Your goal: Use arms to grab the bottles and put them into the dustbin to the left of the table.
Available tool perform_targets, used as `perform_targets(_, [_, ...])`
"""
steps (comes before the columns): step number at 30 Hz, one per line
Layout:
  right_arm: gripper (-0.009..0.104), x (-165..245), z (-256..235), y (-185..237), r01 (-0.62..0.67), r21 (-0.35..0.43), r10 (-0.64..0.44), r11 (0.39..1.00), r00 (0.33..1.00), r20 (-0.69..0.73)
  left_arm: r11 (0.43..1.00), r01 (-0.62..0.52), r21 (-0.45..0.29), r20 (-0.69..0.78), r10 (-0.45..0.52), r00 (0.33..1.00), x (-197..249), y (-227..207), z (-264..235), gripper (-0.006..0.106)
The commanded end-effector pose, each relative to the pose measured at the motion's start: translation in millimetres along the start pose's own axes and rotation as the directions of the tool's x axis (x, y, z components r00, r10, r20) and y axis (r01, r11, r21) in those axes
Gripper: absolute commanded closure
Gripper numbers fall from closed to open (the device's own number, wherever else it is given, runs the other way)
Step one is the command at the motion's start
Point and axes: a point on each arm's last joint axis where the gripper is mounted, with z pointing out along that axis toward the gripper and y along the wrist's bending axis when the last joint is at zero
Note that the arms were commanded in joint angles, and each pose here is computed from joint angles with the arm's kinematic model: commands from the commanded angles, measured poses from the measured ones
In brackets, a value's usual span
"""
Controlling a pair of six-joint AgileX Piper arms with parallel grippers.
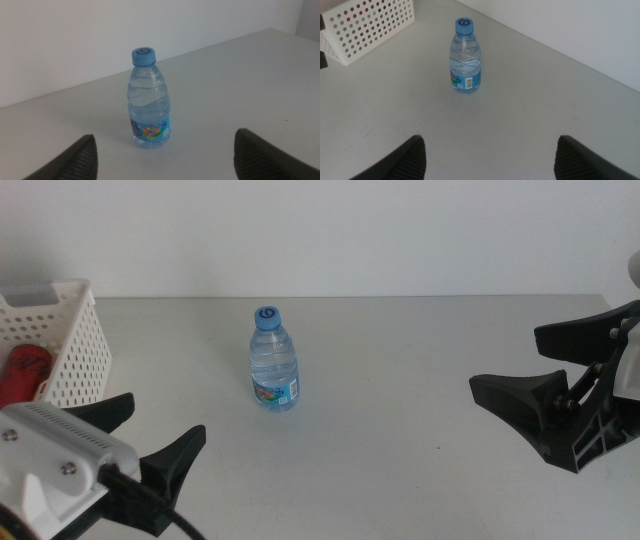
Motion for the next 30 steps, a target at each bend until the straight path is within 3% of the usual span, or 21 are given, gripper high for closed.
perform_targets(1, [0.03, -14, -7, -1, 0.014, 0.01, -0.014, 1.0, 0.995, 0.097, 1.0, 0.018, 0.012, 0.104, -0.02, 0.994, -18, -1, 13, 0.007])
perform_targets(10, [0.03, -14, -7, -1, 0.014, 0.01, -0.014, 1.0, 0.995, 0.097, 0.998, 0.064, 0.011, 0.009, -0.064, 0.998, -23, -1, 75, 0.007])
perform_targets(16, [0.03, -14, -7, -1, 0.014, 0.01, -0.014, 1.0, 0.995, 0.097, 1.0, 0.019, 0.003, -0.024, -0.019, 1.0, -27, 9, 115, 0.007])
perform_targets(30, [0.03, -14, -7, -1, 0.014, 0.01, -0.014, 1.0, 0.995, 0.097, 0.991, 0.065, 0.113, 0.009, -0.066, 0.998, -10, 29, 199, 0.007])
